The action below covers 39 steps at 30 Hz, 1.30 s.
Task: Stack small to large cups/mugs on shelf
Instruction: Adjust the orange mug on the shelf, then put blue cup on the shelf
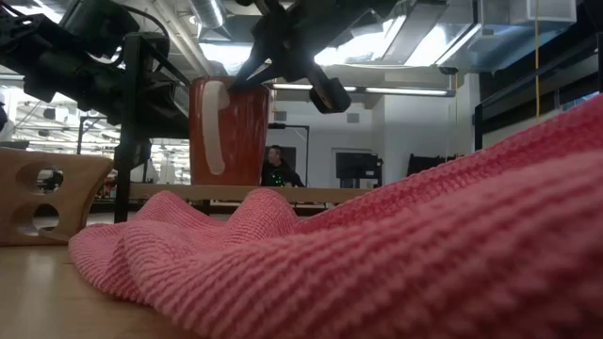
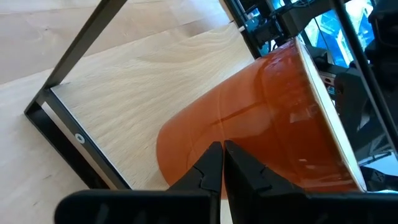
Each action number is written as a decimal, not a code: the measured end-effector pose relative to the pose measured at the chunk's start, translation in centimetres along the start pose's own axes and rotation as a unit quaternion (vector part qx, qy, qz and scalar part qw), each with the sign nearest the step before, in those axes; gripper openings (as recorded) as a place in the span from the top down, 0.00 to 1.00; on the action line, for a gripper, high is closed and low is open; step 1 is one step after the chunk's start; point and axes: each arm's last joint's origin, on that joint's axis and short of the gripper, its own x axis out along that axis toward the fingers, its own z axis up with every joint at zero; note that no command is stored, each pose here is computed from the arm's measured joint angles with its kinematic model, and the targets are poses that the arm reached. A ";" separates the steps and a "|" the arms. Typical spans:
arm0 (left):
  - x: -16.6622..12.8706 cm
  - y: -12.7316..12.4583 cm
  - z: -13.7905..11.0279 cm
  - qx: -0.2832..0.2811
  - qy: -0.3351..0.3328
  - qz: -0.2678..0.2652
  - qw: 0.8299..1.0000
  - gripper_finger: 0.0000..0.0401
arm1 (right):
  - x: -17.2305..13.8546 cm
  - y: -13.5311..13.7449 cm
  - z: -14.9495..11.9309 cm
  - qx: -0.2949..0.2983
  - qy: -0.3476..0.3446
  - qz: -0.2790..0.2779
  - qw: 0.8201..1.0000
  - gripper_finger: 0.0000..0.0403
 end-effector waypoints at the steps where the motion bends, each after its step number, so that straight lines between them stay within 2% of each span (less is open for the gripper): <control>1: 0.0 0.0 0.0 0.000 0.002 -0.001 1.000 0.98 | 0.0 0.0 0.0 -0.001 0.001 -0.002 1.000 0.99; 10: -0.1 -0.1 -0.1 0.019 0.014 -0.010 1.000 0.98 | -0.6 0.2 -0.5 -0.027 0.006 -0.005 1.000 0.95; 15: -0.8 -0.6 0.0 0.019 0.030 -0.043 0.998 0.98 | -3.4 0.9 0.2 -0.051 -0.013 -0.003 0.999 0.95; 22: -2.6 -0.2 -0.4 0.016 0.051 -0.012 0.999 0.98 | -7.8 0.6 1.2 -0.076 -0.038 -0.043 0.995 0.97; 28: -3.9 0.6 -1.0 -0.007 0.076 0.026 0.997 0.98 | -10.6 1.0 1.9 -0.112 -0.085 -0.047 0.989 0.97; 39: -4.9 0.0 -1.4 -0.044 0.084 -0.004 0.995 0.98 | -15.1 0.8 3.8 -0.142 -0.135 -0.034 0.980 0.97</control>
